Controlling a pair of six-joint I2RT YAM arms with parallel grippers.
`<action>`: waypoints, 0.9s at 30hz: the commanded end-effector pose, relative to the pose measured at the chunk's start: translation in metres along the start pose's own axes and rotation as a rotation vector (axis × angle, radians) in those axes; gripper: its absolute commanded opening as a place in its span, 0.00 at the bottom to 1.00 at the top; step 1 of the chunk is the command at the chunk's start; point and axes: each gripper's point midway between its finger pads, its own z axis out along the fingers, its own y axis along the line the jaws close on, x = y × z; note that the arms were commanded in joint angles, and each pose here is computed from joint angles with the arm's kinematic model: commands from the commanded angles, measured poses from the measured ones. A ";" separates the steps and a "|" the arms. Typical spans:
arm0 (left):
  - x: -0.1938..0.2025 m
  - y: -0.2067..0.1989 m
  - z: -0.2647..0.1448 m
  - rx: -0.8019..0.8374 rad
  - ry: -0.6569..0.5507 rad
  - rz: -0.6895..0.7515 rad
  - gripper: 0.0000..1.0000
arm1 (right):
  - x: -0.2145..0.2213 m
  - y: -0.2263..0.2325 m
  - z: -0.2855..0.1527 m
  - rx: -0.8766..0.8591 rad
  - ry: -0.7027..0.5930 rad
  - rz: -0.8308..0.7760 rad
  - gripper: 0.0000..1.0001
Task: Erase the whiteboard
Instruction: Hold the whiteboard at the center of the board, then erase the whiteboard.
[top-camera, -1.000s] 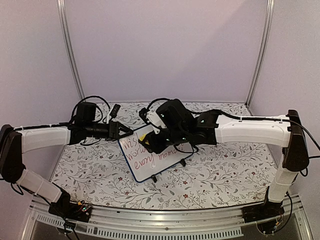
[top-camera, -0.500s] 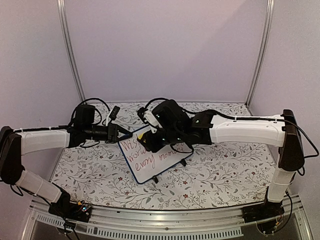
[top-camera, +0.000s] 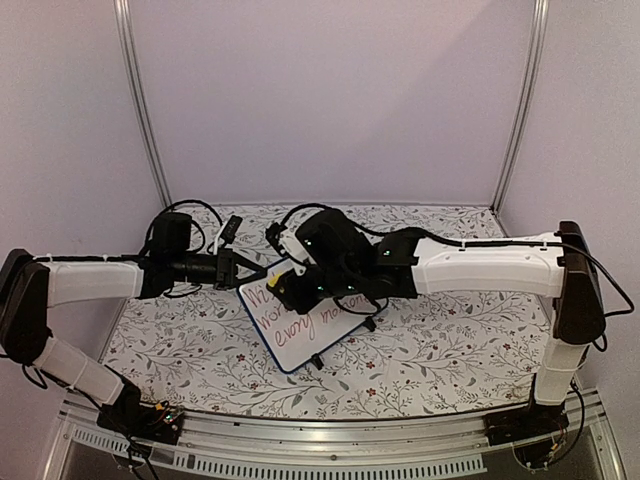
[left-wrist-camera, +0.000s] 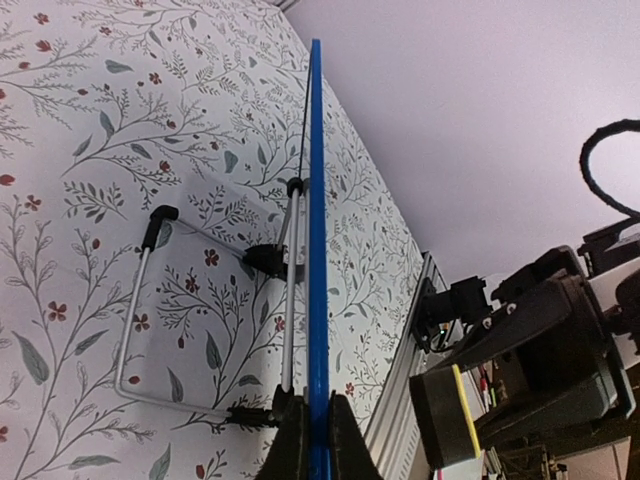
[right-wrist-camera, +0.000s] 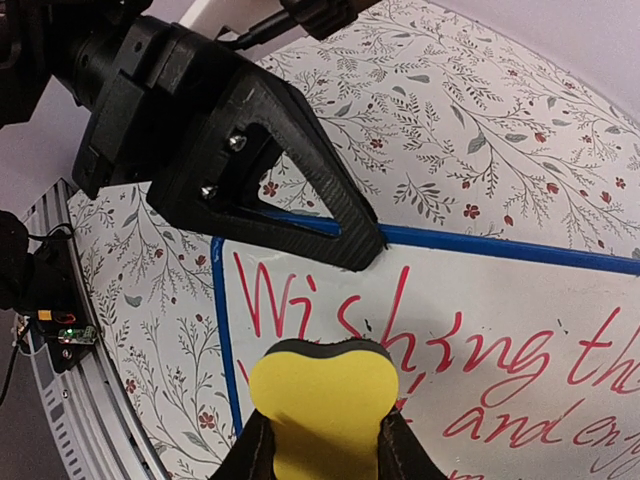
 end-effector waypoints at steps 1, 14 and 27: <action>-0.010 -0.014 -0.006 0.018 -0.039 0.050 0.00 | 0.004 0.006 0.011 0.017 0.002 -0.028 0.18; -0.016 -0.013 -0.009 -0.035 -0.069 0.084 0.00 | 0.004 0.021 0.034 0.043 0.018 -0.073 0.18; -0.015 -0.014 -0.007 -0.034 -0.063 0.091 0.00 | -0.008 0.025 0.055 0.059 -0.009 -0.105 0.17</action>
